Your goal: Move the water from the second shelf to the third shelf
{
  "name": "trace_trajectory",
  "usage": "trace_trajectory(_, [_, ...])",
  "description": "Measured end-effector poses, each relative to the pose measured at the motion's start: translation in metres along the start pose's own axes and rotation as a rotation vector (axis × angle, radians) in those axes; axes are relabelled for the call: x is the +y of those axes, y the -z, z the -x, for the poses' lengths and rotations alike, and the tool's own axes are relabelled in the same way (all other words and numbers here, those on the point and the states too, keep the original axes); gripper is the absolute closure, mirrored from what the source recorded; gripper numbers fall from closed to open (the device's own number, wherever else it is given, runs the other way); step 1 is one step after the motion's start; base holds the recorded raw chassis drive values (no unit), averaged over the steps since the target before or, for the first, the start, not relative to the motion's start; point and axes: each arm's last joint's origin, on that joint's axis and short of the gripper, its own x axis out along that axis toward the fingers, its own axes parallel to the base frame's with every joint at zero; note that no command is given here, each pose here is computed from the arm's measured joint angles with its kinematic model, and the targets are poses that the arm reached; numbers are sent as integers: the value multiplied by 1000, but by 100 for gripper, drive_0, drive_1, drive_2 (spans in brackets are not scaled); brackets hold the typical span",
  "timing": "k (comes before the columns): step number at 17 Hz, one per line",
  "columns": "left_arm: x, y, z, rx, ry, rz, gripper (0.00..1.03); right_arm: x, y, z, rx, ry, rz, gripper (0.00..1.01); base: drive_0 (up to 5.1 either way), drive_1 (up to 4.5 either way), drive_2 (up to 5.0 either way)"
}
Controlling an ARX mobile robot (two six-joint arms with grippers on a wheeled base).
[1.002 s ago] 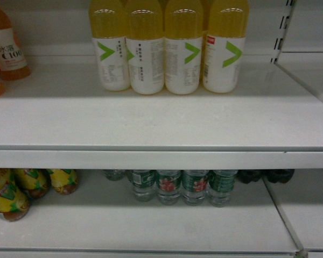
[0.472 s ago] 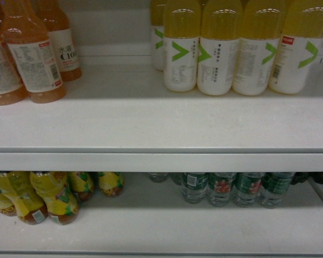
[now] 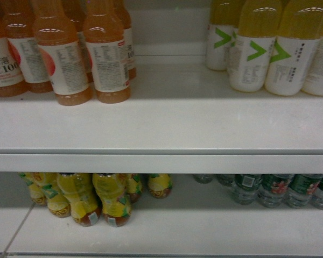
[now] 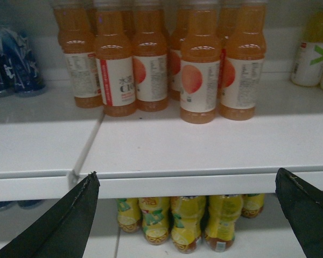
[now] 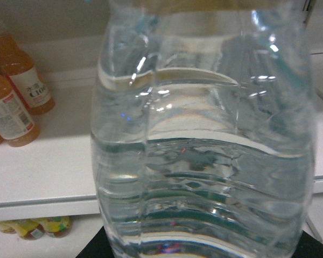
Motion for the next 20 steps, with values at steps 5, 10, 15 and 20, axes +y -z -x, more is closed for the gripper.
trace_trajectory(5, [0,0,0,-1,0,0,5,0,0,0,1,1,0,60,0,0,0])
trace_trajectory(10, [0,0,0,-2,0,0,5,0,0,0,0,-2,0,60,0,0,0])
trace_trajectory(15, [0,0,0,0,0,0,5,0,0,0,-1,0,-1,60,0,0,0])
trace_trajectory(20, [0,0,0,-1,0,0,5,0,0,0,0,0,0,60,0,0,0])
